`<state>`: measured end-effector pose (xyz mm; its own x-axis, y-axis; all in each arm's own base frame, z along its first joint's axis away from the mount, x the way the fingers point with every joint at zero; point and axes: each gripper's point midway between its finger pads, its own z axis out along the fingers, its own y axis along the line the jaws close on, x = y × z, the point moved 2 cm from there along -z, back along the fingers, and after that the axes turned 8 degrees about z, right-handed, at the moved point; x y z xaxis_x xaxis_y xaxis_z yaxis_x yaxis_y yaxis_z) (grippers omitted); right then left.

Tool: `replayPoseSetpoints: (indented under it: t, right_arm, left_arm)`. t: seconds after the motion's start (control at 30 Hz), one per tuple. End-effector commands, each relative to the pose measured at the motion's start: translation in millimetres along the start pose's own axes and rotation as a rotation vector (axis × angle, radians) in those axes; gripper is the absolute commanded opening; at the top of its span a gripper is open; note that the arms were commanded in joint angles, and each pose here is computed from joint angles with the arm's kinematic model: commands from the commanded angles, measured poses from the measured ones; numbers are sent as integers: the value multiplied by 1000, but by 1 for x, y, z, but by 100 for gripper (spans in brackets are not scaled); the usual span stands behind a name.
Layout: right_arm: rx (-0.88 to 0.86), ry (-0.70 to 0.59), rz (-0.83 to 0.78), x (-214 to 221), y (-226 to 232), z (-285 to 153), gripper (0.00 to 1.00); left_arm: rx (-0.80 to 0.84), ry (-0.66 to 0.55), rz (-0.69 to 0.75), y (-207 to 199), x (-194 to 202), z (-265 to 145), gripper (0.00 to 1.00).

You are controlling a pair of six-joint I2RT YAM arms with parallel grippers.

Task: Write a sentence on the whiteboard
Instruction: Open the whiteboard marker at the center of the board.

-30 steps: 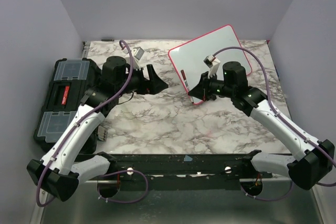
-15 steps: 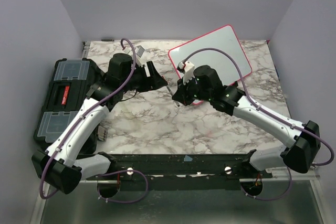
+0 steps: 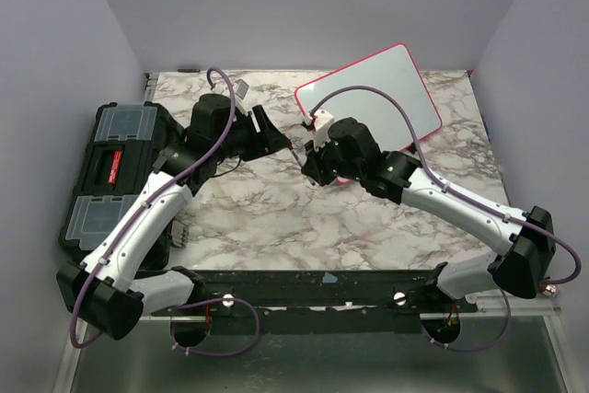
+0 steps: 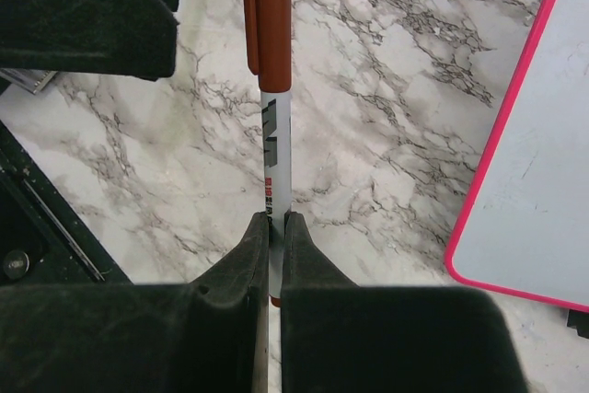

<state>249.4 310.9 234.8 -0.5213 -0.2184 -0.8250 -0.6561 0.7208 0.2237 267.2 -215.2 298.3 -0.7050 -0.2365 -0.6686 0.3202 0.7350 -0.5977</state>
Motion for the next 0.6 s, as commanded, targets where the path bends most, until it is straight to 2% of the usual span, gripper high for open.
replayPoseSetpoints:
  t: [0.0,0.4,0.57]
  right_arm:
    - [26,-14,-40,-10,5,-1,1]
    - [68,-15,-90,-9,8,1,1]
    - [71,-15,-98,-8,9,2,1]
  left_arm:
    - [11,-37,-53,-7,-10,6,56]
    - [-19,-19,-82,-5,-6,21,44]
    - [-23,-31,-84,-4,-7,22,42]
